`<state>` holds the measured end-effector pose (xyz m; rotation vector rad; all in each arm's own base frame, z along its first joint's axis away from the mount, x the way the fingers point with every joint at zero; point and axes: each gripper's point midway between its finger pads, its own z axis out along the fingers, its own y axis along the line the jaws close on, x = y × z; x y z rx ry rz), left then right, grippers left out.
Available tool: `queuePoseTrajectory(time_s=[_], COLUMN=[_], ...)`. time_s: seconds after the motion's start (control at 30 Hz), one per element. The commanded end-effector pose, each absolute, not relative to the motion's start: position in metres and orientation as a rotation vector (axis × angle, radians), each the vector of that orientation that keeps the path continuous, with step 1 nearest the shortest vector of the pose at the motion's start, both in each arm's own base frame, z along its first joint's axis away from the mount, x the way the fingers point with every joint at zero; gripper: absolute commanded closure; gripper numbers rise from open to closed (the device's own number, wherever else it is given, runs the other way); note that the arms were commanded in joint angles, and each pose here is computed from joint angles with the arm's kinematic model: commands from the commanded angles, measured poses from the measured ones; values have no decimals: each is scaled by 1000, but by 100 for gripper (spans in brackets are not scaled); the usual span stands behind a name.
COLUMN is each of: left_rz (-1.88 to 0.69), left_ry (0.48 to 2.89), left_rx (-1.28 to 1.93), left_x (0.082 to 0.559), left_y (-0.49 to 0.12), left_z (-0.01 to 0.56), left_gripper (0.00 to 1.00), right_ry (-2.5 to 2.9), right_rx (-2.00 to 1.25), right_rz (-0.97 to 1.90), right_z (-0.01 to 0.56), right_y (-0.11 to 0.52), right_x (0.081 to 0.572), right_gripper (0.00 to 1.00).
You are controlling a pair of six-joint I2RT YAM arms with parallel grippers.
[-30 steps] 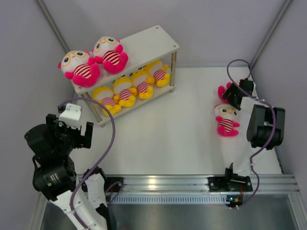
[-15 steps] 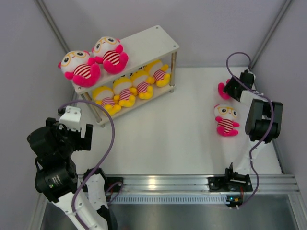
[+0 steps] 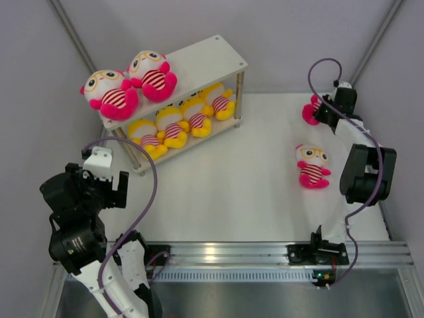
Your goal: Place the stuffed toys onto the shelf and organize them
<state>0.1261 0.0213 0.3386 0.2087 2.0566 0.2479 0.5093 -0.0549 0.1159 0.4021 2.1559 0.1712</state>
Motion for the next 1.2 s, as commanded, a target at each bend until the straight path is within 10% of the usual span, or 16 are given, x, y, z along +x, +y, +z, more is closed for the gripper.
queuePoseTrajectory(time_s=[0.0, 0.4, 0.97, 1.17], left_rz=[234, 257, 286, 286], left_ry=[2041, 2011, 2018, 2014], left_rx=[216, 231, 253, 250], left_x=[133, 127, 123, 122], left_y=[21, 18, 20, 19], left_z=[341, 345, 337, 338], left_gripper=[5, 4, 4, 4], right_ry=[1704, 1293, 1299, 1305], right_rx=[-122, -972, -1152, -1114], right_rz=[203, 406, 710, 781], right_z=[338, 480, 429, 424], right_y=[0, 243, 375, 387], right_x=[528, 437, 424, 430], right_gripper=[100, 100, 100, 84])
